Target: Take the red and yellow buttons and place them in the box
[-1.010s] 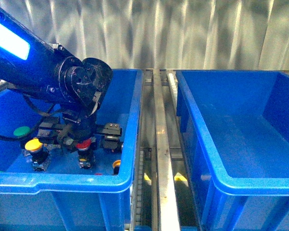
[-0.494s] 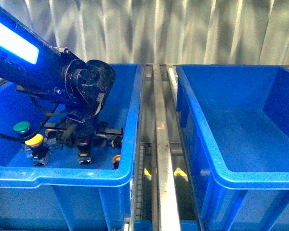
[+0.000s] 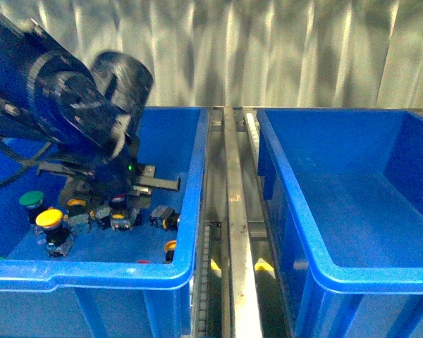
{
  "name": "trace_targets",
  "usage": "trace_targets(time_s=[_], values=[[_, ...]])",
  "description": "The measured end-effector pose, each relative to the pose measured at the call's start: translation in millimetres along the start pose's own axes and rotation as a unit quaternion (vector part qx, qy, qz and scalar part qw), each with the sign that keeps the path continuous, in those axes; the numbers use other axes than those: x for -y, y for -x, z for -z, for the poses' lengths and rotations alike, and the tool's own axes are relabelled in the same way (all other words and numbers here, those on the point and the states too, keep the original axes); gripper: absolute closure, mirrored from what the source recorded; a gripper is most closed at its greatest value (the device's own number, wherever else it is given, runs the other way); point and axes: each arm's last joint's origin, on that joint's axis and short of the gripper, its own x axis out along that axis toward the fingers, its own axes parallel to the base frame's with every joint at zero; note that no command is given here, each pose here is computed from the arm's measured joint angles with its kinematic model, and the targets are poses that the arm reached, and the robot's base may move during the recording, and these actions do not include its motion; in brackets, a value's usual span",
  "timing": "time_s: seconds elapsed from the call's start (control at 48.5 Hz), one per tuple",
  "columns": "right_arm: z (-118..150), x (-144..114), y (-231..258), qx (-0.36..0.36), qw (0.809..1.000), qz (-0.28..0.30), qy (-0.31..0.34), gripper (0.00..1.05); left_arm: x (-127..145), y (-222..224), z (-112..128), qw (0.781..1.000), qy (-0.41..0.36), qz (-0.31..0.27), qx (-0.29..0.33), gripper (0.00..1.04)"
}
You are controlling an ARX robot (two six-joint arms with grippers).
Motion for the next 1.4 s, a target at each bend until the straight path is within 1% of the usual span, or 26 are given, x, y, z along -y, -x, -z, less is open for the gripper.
trace_targets(time_s=[0.062,0.103,0.165,0.227,0.247,0.268,0.288,0.309,0.371,0.412,0.494,0.515,0.556,0.618,0.68,0.721,0.762,0.804,0.907,0.968,1.051,1.174,1.277,1.401], values=[[0,0,0,0.000,1.000,0.000,0.000,0.06,-6,21,-7,0.999,0.009,0.027,0.024,0.71],[0,0,0,0.000,1.000,0.000,0.000,0.06,-14,40,-14,0.997,0.020,0.050,0.052,0.71],[0,0,0,0.000,1.000,0.000,0.000,0.06,-21,59,-20,0.993,0.031,0.079,0.087,0.71],[0,0,0,0.000,1.000,0.000,0.000,0.06,-39,88,-26,0.973,0.074,0.149,0.161,0.72],[0,0,0,0.000,1.000,0.000,0.000,0.06,-45,96,-26,0.963,0.095,0.173,0.183,0.72],[0,0,0,0.000,1.000,0.000,0.000,0.06,-48,99,-24,0.958,0.106,0.185,0.191,0.72],[0,0,0,0.000,1.000,0.000,0.000,0.06,-51,104,-24,0.946,0.131,0.209,0.209,0.72],[0,0,0,0.000,1.000,0.000,0.000,0.06,-53,106,-23,0.941,0.142,0.218,0.219,0.72],[0,0,0,0.000,1.000,0.000,0.000,0.06,-54,108,-16,0.915,0.188,0.268,0.237,0.72],[0,0,0,0.000,1.000,0.000,0.000,0.06,-52,106,-10,0.893,0.224,0.306,0.243,0.72],[0,0,0,0.000,1.000,0.000,0.000,0.06,-39,102,-3,0.857,0.276,0.362,0.239,0.72],[0,0,0,0.000,1.000,0.000,0.000,0.06,-37,102,-3,0.854,0.278,0.368,0.241,0.72],[0,0,0,0.000,1.000,0.000,0.000,0.06,-22,100,1,0.832,0.300,0.404,0.233,0.72],[0,0,0,0.000,1.000,0.000,0.000,0.06,1,96,6,0.812,0.318,0.439,0.217,0.72],[0,0,0,0.000,1.000,0.000,0.000,0.06,23,93,8,0.797,0.326,0.466,0.204,0.72],[0,0,0,0.000,1.000,0.000,0.000,0.06,36,91,6,0.784,0.328,0.488,0.199,0.72],[0,0,0,0.000,1.000,0.000,0.000,0.06,43,89,4,0.773,0.333,0.502,0.197,0.72],[0,0,0,0.000,1.000,0.000,0.000,0.06,51,87,-1,0.757,0.335,0.525,0.198,0.72],[0,0,0,0.000,1.000,0.000,0.000,0.06,63,81,-14,0.719,0.333,0.578,0.195,0.72],[0,0,0,0.000,1.000,0.000,0.000,0.06,68,71,-21,0.701,0.335,0.603,0.182,0.72],[0,0,0,0.000,1.000,0.000,0.000,0.06,76,55,-26,0.687,0.334,0.626,0.159,0.72],[0,0,0,0.000,1.000,0.000,0.000,0.06,88,36,-29,0.669,0.332,0.653,0.130,0.72],[0,0,0,0.000,1.000,0.000,0.000,0.06,101,32,-31,0.654,0.324,0.675,0.110,0.72],[0,0,0,0.000,1.000,0.000,0.000,0.06,120,42,-33,0.636,0.312,0.700,0.094,0.72]])
